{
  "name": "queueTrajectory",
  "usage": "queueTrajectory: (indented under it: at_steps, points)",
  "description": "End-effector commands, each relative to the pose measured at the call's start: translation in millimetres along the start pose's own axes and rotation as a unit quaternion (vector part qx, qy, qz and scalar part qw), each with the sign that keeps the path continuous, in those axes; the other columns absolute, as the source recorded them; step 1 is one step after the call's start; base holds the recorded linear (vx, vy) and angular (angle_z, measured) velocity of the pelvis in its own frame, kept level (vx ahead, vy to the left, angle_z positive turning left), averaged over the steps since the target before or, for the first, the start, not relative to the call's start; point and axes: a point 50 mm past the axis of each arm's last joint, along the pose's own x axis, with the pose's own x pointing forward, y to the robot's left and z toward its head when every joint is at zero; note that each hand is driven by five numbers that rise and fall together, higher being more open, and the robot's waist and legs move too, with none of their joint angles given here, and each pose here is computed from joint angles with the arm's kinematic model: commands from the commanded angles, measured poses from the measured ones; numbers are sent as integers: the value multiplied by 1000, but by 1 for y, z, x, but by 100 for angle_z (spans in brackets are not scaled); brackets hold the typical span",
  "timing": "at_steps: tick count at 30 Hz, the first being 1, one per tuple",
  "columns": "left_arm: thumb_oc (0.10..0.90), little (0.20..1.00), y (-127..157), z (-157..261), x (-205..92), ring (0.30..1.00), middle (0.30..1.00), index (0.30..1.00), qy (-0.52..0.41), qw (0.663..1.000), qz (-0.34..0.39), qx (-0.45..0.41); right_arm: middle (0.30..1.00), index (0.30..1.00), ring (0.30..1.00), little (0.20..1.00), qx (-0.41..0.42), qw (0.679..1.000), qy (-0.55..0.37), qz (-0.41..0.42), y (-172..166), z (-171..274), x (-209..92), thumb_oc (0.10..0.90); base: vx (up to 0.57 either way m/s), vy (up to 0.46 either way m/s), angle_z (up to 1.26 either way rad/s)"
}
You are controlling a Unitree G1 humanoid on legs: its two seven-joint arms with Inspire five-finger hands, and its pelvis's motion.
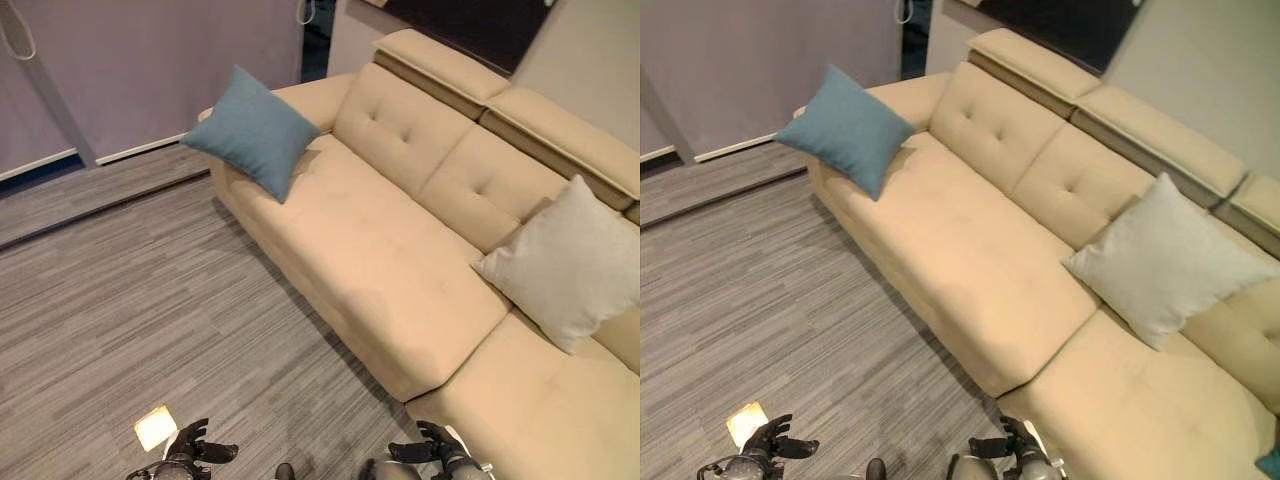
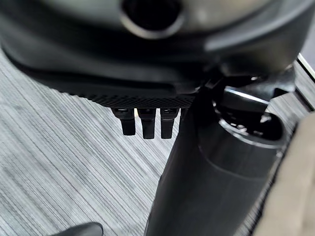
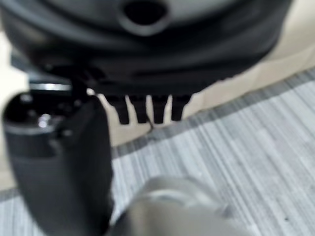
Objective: Pick up all the scattered cushions and arrange them neatly on the sofa.
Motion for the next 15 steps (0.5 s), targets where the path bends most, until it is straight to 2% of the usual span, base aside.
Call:
queueTrajectory:
  at_steps: [1, 9, 15]
  points:
    - [800, 900, 5, 5, 1, 900, 900, 900, -19, 1000, 9, 13, 900, 900, 900, 900, -15, 998, -41, -39, -26, 23, 5, 800, 310, -45, 88]
    - [800, 900, -6, -2, -1, 900, 900, 900, -6, 1000, -9, 17, 900, 900, 900, 900, 2, 999, -24, -44, -31, 6, 1, 800, 286, -109, 94]
    - [800, 900, -5, 5, 0, 900, 900, 900, -14, 1000, -10, 16, 900, 900, 900, 900, 7, 999, -9, -46, -32, 1, 1, 800, 99, -42, 23]
